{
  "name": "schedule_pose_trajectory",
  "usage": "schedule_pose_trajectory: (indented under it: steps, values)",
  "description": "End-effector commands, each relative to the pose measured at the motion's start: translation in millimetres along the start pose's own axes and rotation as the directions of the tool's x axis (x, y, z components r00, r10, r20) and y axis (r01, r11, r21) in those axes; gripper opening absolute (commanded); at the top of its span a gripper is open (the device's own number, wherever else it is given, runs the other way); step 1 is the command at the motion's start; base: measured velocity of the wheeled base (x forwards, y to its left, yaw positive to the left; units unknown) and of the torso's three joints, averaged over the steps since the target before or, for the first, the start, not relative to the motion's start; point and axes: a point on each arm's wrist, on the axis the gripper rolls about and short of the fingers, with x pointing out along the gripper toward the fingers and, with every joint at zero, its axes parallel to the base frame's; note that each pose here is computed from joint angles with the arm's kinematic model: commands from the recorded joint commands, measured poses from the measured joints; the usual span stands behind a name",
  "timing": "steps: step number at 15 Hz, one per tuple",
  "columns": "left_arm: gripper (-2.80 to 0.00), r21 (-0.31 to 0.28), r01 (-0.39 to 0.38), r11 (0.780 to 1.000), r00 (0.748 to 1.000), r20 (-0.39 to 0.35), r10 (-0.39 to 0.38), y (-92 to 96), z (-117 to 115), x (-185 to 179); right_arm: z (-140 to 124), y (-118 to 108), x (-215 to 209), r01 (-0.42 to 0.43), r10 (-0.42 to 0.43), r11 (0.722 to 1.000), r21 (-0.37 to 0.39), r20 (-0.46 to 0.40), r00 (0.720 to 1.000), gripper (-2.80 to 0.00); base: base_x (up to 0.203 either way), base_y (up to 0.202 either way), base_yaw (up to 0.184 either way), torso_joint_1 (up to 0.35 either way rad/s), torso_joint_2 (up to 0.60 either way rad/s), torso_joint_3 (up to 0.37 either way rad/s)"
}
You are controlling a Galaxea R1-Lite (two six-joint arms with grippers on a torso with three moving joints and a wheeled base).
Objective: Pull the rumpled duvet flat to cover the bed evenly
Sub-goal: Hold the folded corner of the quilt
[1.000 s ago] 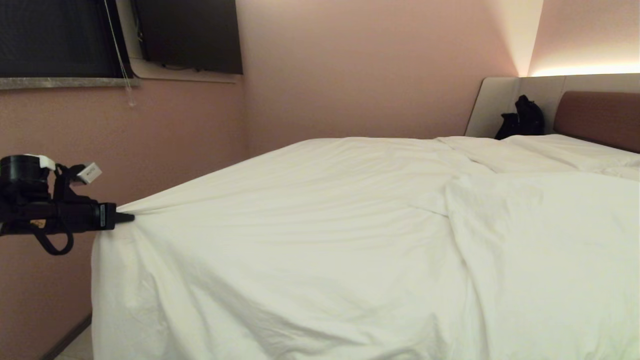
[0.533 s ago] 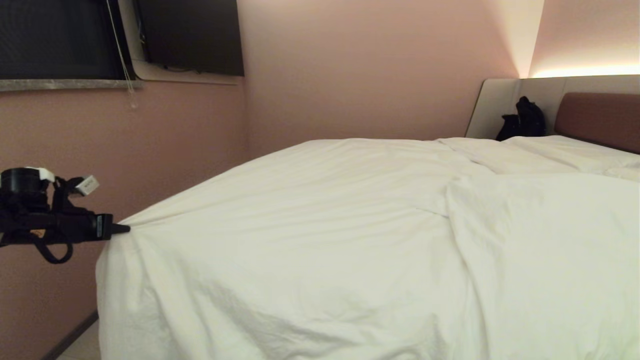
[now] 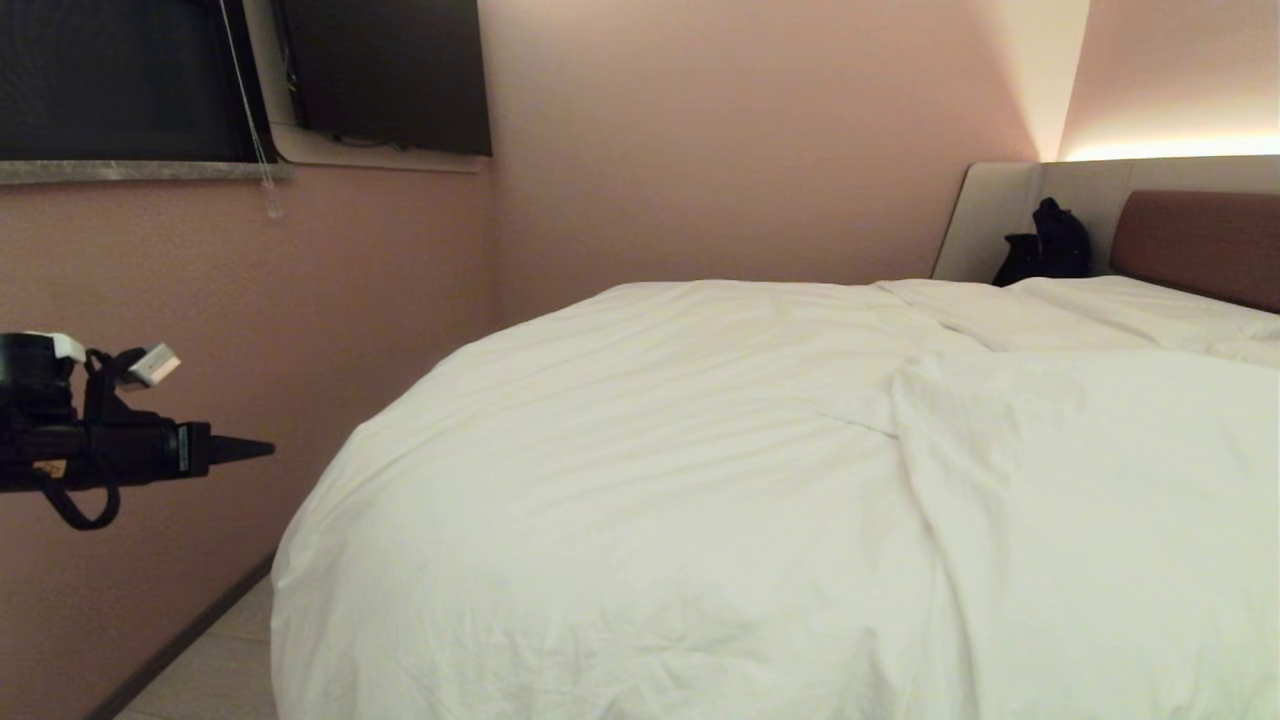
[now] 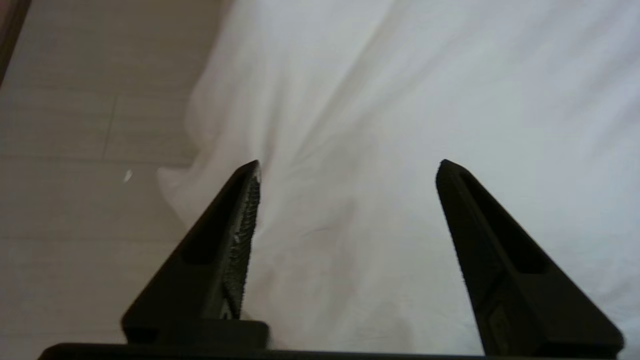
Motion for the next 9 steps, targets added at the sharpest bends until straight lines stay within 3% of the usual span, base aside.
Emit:
schedule_pose_trajectory:
  steps: [1,3,5,7,9]
  values:
    - [0.0,0.025,-0.003,1.0,0.999,0.036,0.002,-10.8,8.7,-17.3,0.0,0.0,0.0,0.0,0.0,1.0,0.0,0.001,1.0,-2.8,0.0,0.0,0.0,0.0,0.0,0.0]
    - [0.0,0.036,-0.01,0.999,0.997,0.074,0.008,-23.7,17.0,-36.3,0.0,0.0,0.0,-0.001,0.001,1.0,0.0,0.001,1.0,-2.8,0.0,0.0,0.0,0.0,0.0,0.0]
    - [0.0,0.086,-0.044,0.995,0.982,0.185,0.027,-56.2,38.0,-85.6,0.0,0.0,0.0,0.0,0.0,1.0,0.0,0.001,1.0,-2.8,0.0,0.0,0.0,0.0,0.0,0.0]
    - [0.0,0.113,-0.077,0.991,0.955,0.294,0.041,-89.9,50.8,-133.2,0.0,0.0,0.0,-0.001,0.001,1.0,0.0,0.001,1.0,-2.8,0.0,0.0,0.0,0.0,0.0,0.0]
    - [0.0,0.109,-0.105,0.989,0.909,0.413,0.051,-130.8,56.2,-186.0,0.0,0.0,0.0,0.0,0.0,1.0,0.0,0.001,1.0,-2.8,0.0,0.0,0.0,0.0,0.0,0.0]
